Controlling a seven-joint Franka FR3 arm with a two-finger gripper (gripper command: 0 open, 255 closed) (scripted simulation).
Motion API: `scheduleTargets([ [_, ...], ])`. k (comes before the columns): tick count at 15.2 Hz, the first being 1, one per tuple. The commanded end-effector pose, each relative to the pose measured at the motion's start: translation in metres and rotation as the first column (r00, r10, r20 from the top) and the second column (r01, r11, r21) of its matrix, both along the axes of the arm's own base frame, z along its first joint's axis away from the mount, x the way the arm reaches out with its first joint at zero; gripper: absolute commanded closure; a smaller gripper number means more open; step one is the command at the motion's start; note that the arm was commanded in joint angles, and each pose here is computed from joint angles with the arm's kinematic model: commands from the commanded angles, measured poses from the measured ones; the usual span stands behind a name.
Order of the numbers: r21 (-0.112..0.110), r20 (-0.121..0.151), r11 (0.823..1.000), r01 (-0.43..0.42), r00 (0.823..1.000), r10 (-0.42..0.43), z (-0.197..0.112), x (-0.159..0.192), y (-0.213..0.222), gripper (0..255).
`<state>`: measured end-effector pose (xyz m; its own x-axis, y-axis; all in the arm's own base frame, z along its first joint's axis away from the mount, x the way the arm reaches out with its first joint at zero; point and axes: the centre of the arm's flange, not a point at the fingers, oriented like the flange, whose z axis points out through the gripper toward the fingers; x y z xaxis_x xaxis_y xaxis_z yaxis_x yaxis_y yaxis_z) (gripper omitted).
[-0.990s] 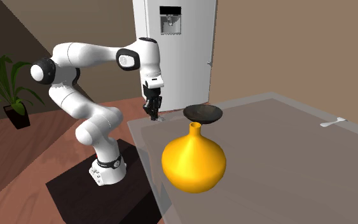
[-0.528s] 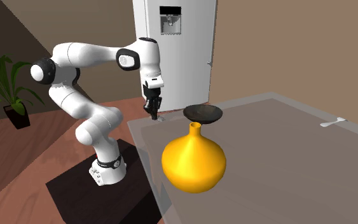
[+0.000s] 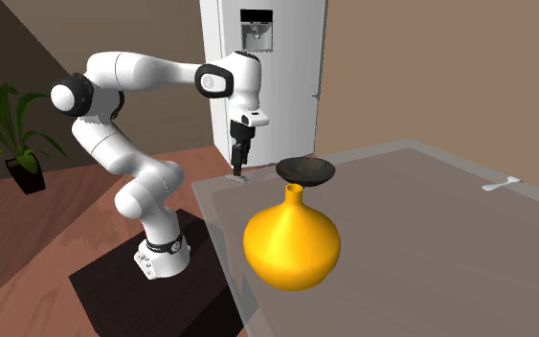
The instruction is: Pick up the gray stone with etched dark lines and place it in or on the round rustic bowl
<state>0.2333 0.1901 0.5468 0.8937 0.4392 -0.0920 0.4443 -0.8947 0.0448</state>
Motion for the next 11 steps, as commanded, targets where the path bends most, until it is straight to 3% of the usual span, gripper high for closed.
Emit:
scheduleTargets([
  [1, -0.001, -0.002, 1.000, -0.006, 1.000, 0.006, -0.010, 0.000, 0.000, 0],
  [4, -0.001, -0.002, 1.000, -0.006, 1.000, 0.006, -0.028, -0.002, -0.001, 0],
  [11, -0.002, -0.002, 1.000, -0.006, 1.000, 0.006, -0.028, -0.002, -0.001, 0],
])
